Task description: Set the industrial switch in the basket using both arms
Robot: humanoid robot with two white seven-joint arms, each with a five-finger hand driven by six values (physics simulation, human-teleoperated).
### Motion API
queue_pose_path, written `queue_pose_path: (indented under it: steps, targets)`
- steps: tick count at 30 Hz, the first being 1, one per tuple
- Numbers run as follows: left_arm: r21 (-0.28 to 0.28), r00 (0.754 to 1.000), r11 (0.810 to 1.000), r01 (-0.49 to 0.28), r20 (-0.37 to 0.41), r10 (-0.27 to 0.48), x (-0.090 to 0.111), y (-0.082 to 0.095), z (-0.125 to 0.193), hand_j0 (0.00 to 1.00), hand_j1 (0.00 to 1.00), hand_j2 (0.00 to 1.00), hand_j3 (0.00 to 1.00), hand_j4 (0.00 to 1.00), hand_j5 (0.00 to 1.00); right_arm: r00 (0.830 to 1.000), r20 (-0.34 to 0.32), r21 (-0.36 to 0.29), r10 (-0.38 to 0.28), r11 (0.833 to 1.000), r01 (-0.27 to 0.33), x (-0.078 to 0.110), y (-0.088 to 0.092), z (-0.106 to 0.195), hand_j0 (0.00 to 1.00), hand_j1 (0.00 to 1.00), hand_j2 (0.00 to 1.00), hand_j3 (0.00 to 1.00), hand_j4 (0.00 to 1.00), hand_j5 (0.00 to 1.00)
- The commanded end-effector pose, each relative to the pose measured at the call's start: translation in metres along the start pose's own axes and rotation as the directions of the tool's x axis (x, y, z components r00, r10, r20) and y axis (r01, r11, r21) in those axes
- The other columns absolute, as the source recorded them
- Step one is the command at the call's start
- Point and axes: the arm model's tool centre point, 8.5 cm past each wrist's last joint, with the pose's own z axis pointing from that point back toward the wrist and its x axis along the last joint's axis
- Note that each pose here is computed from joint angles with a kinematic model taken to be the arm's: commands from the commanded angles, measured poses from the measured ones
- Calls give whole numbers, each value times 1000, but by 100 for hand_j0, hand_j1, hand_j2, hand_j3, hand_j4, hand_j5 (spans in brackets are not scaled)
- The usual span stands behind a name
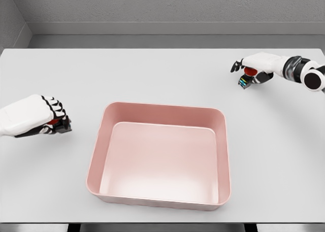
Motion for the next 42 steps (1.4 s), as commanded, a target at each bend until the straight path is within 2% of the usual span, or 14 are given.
queue_pose_path:
  steps: [1,4,9,12,15,20,22,28,31,36,40,42]
  targets:
    - [21,1000,1000,5,6,-5,1,11,2,34,34,34,34,34,34,1000,1,2,-2,1000,2,0,1,0,66,66,66,66,66,66]
    - [34,1000,999,6,4,-6,-1,16,2,34,34,34,34,34,34,1000,-1,3,-1,1000,1,0,1,0,61,61,61,61,61,61]
    - [83,999,995,47,6,-47,-5,39,-3,34,34,34,34,34,34,1000,1,5,-1,1000,1,0,2,0,56,56,56,56,56,56]
    - [97,998,994,55,7,-56,-6,44,-5,34,34,34,34,34,34,1000,2,4,-1,1000,1,0,1,0,56,56,56,56,56,56]
    - [104,998,993,61,7,-62,-6,47,-6,35,35,35,35,35,35,999,37,7,12,1000,-12,3,-4,2,49,49,49,49,49,49]
    - [117,998,991,65,9,-67,-6,51,-8,34,34,34,34,34,34,999,36,1,34,999,-34,3,-11,3,49,49,49,49,49,49]
    - [131,998,989,62,16,-65,-5,52,-12,35,35,35,35,35,35,996,73,-7,50,999,-50,6,-16,5,48,48,48,48,48,48]
    - [183,998,982,44,37,-51,0,54,-24,35,35,35,35,35,35,990,127,-13,68,998,-67,13,-19,6,44,44,44,44,44,44]
    - [213,998,977,33,48,-45,3,56,-32,35,35,35,35,35,35,984,155,-29,86,996,-82,15,-27,9,44,44,44,44,44,44]
    - [219,995,976,17,88,-37,10,53,-48,35,35,35,35,35,35,972,211,-33,108,994,-103,26,-31,10,43,43,43,43,43,43]
    - [224,993,975,-13,115,-14,17,45,-58,35,35,35,35,35,35,957,260,-46,128,992,-120,35,-36,12,43,43,43,43,43,43]
    - [222,991,975,-27,131,-2,22,40,-64,35,35,35,35,35,35,939,310,-56,148,989,-138,36,-38,21,43,43,43,43,43,43]
